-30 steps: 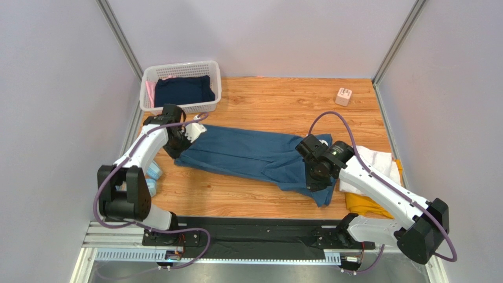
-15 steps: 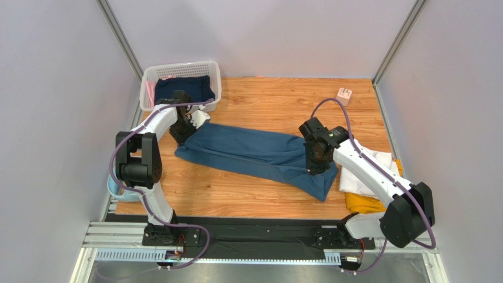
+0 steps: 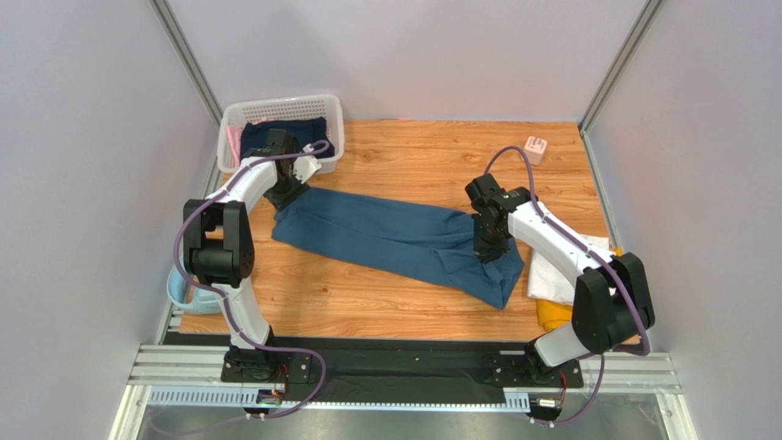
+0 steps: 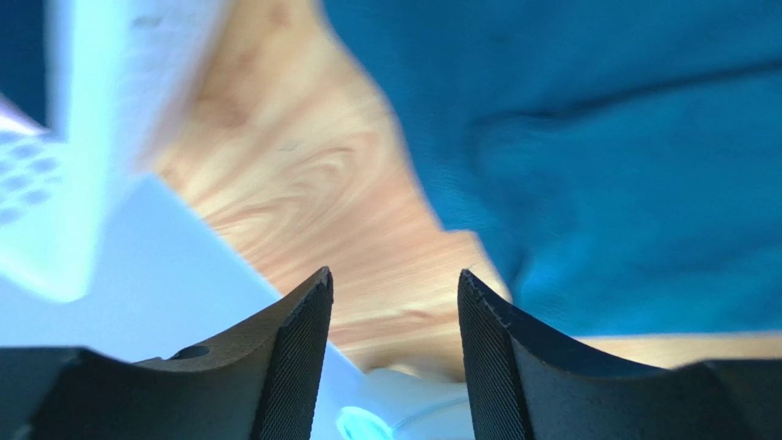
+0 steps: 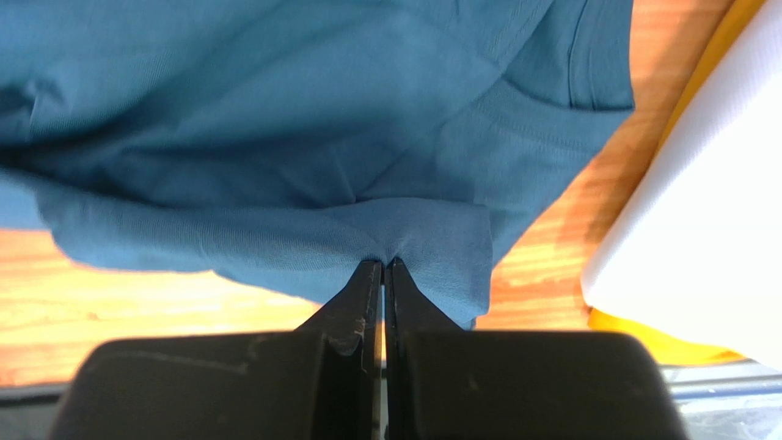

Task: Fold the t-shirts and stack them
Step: Fold the other side of the tshirt into a rectangle

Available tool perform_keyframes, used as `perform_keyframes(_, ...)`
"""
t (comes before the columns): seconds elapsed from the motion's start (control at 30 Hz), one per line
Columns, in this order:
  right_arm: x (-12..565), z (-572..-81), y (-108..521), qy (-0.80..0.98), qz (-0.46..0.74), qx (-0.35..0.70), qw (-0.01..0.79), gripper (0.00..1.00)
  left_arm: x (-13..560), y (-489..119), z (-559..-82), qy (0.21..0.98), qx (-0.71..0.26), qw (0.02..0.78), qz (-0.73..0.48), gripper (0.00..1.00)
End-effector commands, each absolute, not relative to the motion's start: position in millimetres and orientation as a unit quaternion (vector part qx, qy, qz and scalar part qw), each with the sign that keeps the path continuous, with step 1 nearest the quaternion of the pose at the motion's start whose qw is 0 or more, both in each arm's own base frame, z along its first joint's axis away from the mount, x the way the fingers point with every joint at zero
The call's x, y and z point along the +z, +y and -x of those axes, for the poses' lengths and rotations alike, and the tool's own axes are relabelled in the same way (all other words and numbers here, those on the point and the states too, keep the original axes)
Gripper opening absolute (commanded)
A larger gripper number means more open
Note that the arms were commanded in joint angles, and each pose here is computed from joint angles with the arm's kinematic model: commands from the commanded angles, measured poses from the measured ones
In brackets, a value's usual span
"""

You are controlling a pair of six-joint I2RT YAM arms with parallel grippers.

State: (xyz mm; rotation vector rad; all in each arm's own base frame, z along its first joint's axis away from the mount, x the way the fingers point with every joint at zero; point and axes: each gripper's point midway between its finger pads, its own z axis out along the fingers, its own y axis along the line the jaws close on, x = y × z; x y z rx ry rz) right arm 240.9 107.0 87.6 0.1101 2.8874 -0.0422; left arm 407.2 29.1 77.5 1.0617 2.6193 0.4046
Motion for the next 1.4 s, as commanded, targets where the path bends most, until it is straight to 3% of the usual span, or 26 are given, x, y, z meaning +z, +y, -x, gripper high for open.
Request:
perform_keyframes(0.0, 87, -276, 107, 0.985, -0.057, -0.011, 0.162, 0.0, 116, 53, -434, 0.896, 0.232, 0.21, -0.315, 0.61)
perform_keyframes(0.17, 75, -294, 106, 0.986, -0.063, -0.017, 0.153, 0.0, 134, -2, -395, 0.89, 0.152, 0.248, -0.351, 0.63)
perform_keyframes(0.27, 69, -302, 107, 0.987, -0.068, -0.014, 0.145, 0.0, 104, -51, -364, 0.882, 0.081, 0.226, -0.405, 0.62)
perform_keyframes(0.4, 67, -315, 109, 0.987, -0.076, -0.001, 0.139, 0.02, 67, -70, -353, 0.892, 0.043, 0.181, -0.412, 0.59)
perform_keyframes(0.47, 67, -322, 103, 0.987, -0.086, -0.003, 0.137, 0.18, 51, -74, -353, 0.896, 0.033, 0.165, -0.411, 0.58)
perform_keyframes(0.6, 66, -340, 93, 0.985, -0.106, -0.006, 0.139, 0.37, 30, -68, -360, 0.896, 0.052, 0.149, -0.415, 0.57)
perform_keyframes(0.63, 64, -343, 87, 0.984, -0.111, -0.018, 0.14, 0.48, 21, -64, -356, 0.896, 0.056, 0.136, -0.419, 0.56)
perform_keyframes(0.7, 68, -353, 74, 0.98, -0.123, -0.038, 0.152, 0.56, 12, -57, -355, 0.893, 0.071, 0.129, -0.425, 0.56)
perform_keyframes(0.9, 101, -351, 77, 0.974, -0.122, -0.026, 0.19, 0.56, 22, -42, -352, 0.896, 0.08, 0.143, -0.414, 0.55)
perform_keyframes(1.07, 139, -310, 103, 0.969, -0.105, 0.048, 0.217, 0.56, 36, -25, -344, 0.895, 0.091, 0.151, -0.41, 0.55)
perform_keyframes(1.17, 128, -267, 147, 0.97, -0.074, 0.16, 0.165, 0.56, 43, -15, -342, 0.899, 0.093, 0.159, -0.398, 0.55)
perform_keyframes(1.37, 91, -227, 193, 0.975, -0.009, 0.191, 0.113, 0.52, 46, -15, -338, 0.906, 0.083, 0.158, -0.384, 0.55)
